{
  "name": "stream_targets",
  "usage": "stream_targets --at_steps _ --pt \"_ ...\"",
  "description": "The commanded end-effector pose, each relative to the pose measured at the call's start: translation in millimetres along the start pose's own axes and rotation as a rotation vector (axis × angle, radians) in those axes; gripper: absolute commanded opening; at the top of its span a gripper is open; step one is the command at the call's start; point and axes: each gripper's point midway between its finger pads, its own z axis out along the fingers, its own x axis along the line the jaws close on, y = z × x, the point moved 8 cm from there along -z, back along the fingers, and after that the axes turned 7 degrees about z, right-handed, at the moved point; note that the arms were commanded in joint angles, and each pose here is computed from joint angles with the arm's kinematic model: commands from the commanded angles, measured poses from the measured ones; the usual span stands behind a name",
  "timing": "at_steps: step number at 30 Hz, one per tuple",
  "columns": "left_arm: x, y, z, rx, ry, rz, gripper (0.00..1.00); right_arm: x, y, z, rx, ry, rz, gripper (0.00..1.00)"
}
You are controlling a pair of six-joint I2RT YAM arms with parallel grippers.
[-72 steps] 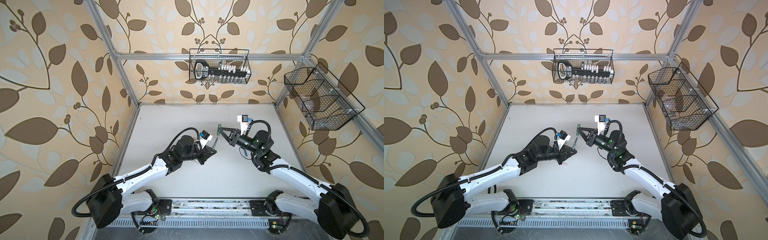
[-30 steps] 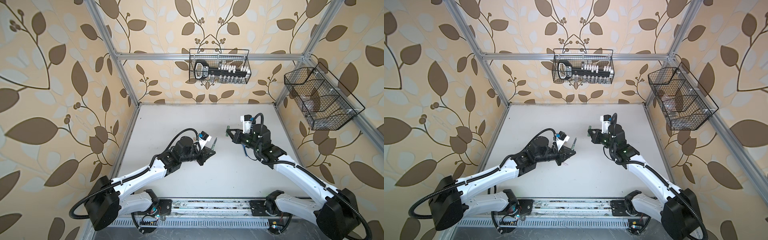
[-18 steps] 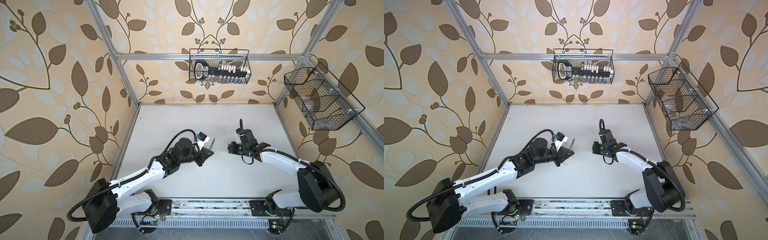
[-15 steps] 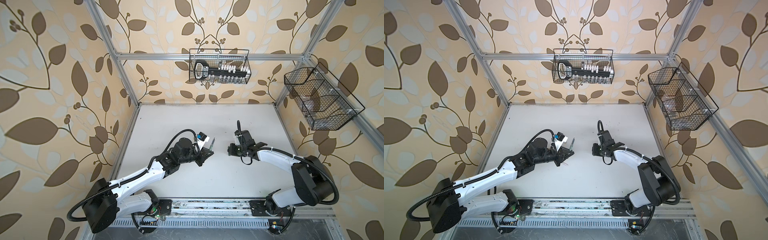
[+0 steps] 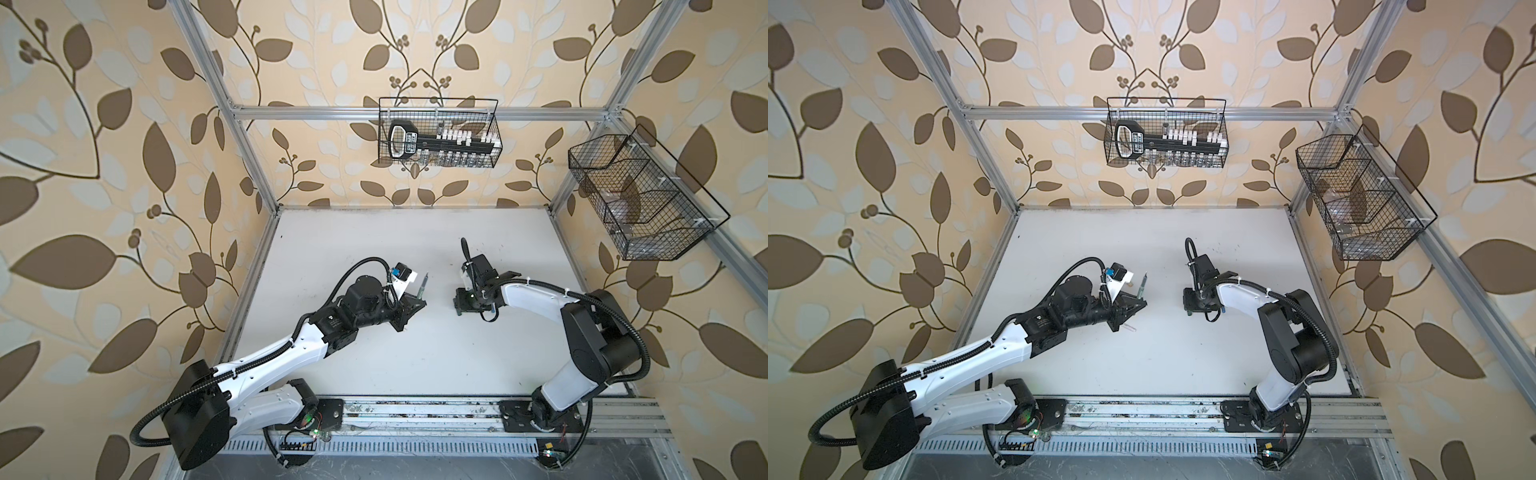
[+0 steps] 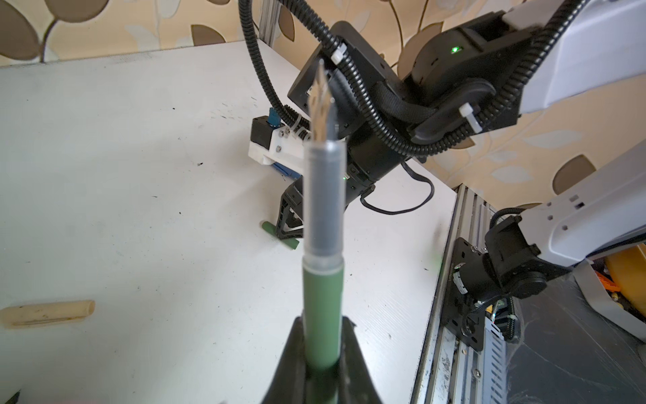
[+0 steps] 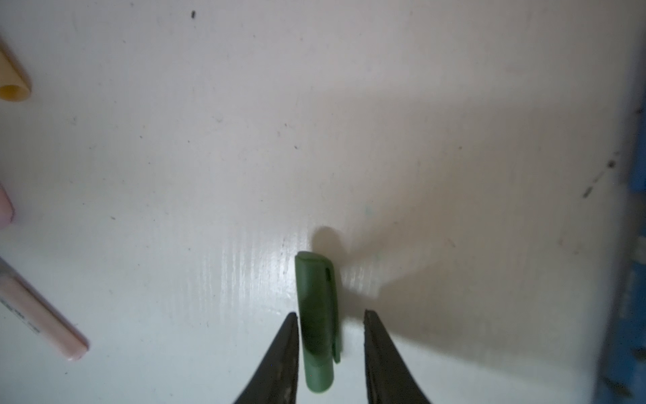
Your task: Insert the pens into the pen caps
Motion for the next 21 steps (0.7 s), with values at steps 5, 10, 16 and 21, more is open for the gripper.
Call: stream_targets --at_steps 5,10,16,21 --pt "-2 1 -3 -0.02 0.008 0.039 0.04 2 13 -16 0.059 -0.096 -0.098 0.43" --pt "-2 1 -4 -0.018 0.012 0.039 0.04 20 16 -7 0.122 -0.103 -0.186 0.43" --pt "-2 1 -5 -0.014 0.019 0.043 0.04 23 11 15 0.217 -0.181 -0.244 0.45" --pt "-2 1 -7 -0.017 0.026 0.047 0.04 24 16 20 0.216 -0.254 -0.279 0.44"
